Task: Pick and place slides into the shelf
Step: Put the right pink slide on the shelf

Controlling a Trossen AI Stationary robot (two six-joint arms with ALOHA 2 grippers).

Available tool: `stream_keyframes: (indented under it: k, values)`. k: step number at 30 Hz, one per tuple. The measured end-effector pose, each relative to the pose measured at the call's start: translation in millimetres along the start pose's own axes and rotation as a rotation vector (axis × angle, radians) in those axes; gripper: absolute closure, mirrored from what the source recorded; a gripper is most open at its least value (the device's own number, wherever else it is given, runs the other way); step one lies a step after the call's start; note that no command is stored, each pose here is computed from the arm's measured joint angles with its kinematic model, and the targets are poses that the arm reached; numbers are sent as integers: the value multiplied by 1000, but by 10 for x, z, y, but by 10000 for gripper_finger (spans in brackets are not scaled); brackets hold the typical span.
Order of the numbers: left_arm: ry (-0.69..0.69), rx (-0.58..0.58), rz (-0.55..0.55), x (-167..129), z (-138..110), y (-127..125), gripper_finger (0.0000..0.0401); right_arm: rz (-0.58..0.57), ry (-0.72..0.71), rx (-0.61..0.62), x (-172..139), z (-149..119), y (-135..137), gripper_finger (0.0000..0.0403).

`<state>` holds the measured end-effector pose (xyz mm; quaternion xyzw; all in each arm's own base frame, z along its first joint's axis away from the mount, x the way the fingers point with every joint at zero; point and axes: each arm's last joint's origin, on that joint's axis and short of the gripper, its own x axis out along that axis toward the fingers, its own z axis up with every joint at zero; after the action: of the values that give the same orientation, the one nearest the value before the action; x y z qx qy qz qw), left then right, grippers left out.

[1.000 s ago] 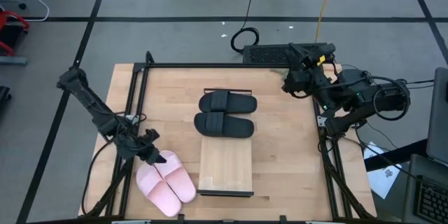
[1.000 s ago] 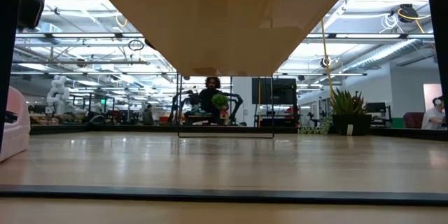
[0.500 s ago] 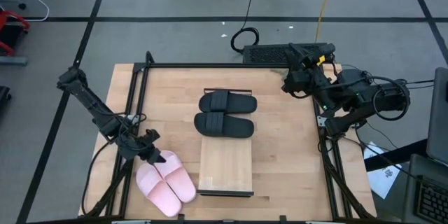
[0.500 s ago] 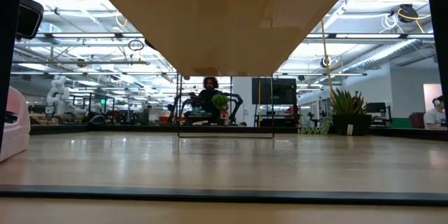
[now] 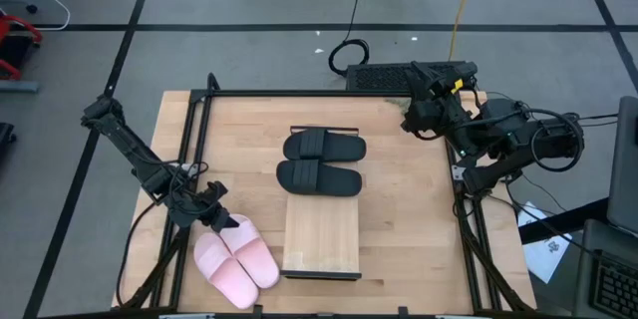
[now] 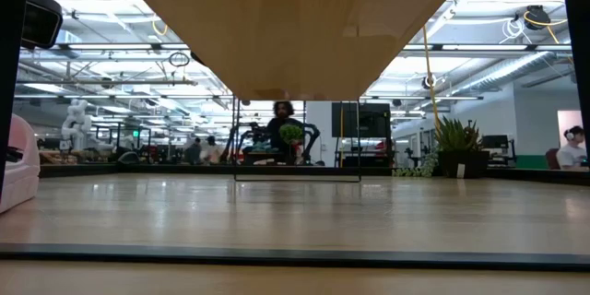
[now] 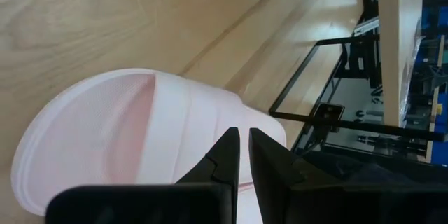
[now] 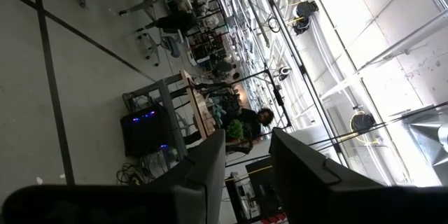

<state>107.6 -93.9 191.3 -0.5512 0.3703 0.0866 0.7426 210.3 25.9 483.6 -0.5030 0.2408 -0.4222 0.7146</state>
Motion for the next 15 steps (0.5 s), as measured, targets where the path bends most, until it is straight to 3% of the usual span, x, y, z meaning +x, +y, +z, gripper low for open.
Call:
stream_keyframes:
  k: [6, 15]
  values:
    - [18, -3, -3, -1, -6, -7, 355, 0, 0, 0, 0, 0, 0, 296]
    - [46, 4, 36, -1, -11, 29, 244, 0, 0, 0, 0, 0, 0, 296]
